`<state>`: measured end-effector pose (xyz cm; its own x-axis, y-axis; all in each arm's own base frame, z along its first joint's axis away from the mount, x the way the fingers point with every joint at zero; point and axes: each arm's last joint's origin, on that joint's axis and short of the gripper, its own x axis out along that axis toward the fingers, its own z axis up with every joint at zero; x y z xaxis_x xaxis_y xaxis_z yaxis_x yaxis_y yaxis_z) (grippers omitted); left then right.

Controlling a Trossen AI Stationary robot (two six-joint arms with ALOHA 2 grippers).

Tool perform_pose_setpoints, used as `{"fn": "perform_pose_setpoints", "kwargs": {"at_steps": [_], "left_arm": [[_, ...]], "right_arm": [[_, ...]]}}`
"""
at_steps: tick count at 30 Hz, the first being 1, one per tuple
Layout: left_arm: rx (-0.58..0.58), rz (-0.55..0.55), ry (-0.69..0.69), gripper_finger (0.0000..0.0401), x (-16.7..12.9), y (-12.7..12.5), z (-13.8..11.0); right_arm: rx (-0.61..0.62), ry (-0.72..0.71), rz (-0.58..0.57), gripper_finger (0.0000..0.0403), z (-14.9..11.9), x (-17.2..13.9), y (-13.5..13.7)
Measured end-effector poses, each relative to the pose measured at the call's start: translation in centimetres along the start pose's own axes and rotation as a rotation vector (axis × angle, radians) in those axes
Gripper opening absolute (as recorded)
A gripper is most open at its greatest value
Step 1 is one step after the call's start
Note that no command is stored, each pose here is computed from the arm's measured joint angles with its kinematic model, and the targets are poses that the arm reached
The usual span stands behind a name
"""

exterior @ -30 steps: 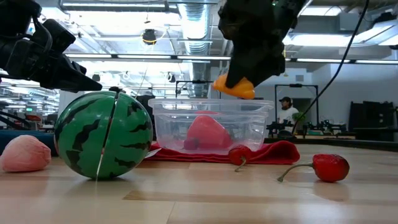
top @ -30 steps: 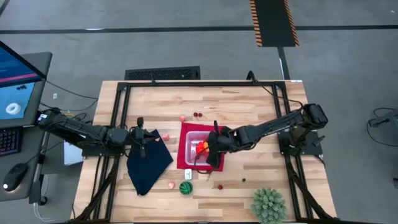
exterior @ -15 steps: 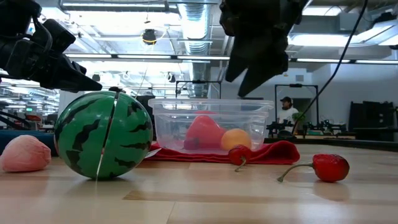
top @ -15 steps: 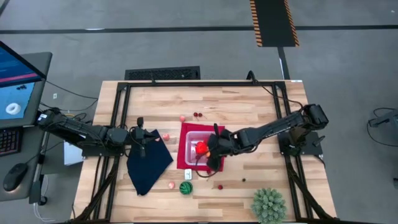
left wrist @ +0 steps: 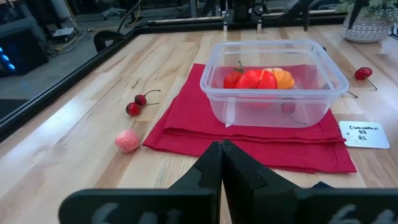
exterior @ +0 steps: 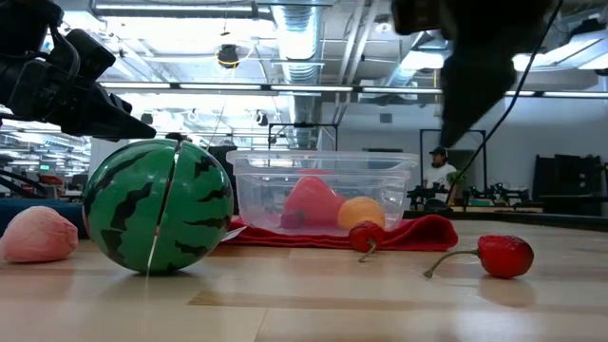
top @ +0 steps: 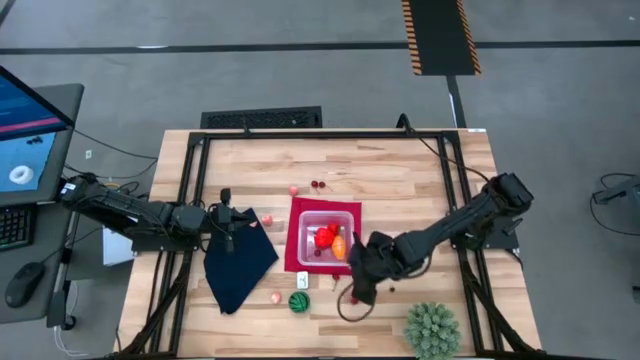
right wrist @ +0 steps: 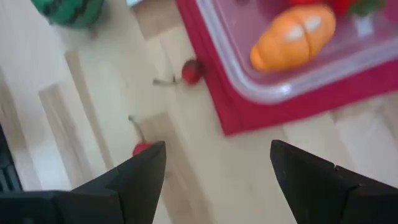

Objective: Pick and placing Produce into tupperware
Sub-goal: Put the blueberry in the transparent bin

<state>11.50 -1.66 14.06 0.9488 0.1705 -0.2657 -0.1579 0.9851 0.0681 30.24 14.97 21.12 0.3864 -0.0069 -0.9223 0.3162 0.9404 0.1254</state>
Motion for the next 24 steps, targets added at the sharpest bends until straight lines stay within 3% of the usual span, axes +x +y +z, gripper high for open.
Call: {"fn": "perform_pose_setpoints", "kwargs": {"at_steps": [6,13,24], "left_arm": [[0.0,0.0,0.0,0.0,0.0,0.0,0.0],[0.001,0.0,0.0,0.0,0.0,0.0,0.0],[0.0,0.0,0.0,0.0,0.0,0.0,0.0]], "right_arm": [[0.075,0.063,-0.043,0.0311,-2.1,-0.4,0.8],[0.259,0.118,-0.125,0.0311,-3.4,-0.4,0.5],[0.355,0.21,-0.187,0.0311,-6.0,1.1,-0.5]]}}
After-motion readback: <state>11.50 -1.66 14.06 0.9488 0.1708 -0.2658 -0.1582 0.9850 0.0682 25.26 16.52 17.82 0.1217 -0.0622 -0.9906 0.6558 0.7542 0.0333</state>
